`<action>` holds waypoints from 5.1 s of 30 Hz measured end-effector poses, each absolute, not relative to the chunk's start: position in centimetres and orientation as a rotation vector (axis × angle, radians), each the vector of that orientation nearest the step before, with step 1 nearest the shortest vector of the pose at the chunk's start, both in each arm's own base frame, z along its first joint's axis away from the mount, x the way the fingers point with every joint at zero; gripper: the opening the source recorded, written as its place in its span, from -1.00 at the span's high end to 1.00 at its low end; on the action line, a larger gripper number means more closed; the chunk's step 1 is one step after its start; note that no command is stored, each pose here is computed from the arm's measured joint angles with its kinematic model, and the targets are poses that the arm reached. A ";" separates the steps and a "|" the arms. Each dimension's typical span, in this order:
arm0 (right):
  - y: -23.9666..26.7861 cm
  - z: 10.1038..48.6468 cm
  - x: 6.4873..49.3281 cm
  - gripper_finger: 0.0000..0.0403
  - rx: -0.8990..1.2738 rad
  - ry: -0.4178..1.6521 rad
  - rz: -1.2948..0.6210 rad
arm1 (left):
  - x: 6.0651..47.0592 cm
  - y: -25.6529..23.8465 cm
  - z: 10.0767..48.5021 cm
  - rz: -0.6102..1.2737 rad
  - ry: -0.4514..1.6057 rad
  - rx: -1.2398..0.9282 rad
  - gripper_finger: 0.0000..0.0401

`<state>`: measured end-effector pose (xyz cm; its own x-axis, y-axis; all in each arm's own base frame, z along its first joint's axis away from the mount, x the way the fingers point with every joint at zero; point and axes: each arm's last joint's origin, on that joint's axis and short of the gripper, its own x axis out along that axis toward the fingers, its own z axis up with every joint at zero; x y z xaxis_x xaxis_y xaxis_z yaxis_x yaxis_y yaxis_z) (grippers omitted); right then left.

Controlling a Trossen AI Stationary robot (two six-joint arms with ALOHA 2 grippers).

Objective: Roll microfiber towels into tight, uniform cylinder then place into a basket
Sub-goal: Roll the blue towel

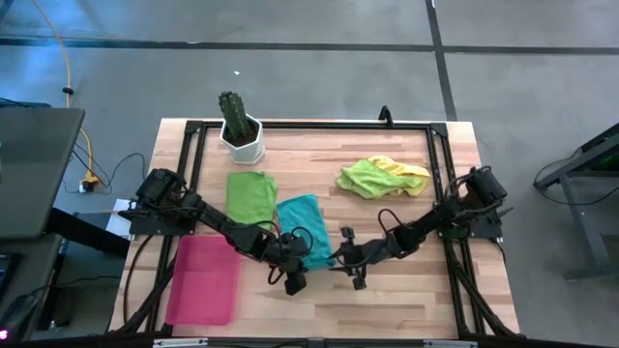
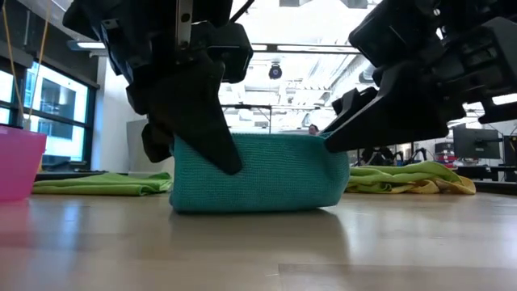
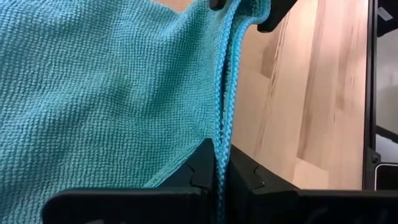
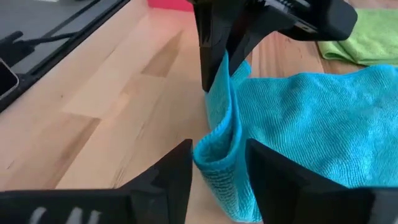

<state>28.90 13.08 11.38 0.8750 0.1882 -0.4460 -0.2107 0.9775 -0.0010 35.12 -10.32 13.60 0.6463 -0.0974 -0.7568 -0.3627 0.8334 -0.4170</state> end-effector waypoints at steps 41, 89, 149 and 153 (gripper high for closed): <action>11.2 10.4 30.7 0.96 0.359 0.582 0.065 | 34.5 -11.5 13.4 0.214 0.909 -0.725 0.95; 12.1 9.1 32.8 0.94 0.325 0.679 -0.024 | 34.2 -11.3 13.7 0.277 0.932 -0.526 0.64; 12.1 9.0 32.7 0.94 0.297 0.678 -0.009 | 32.9 -13.0 12.8 0.204 1.038 -0.173 0.21; 12.2 9.0 32.7 0.94 0.259 0.675 0.007 | 33.4 -13.3 11.3 0.205 1.046 -0.178 0.23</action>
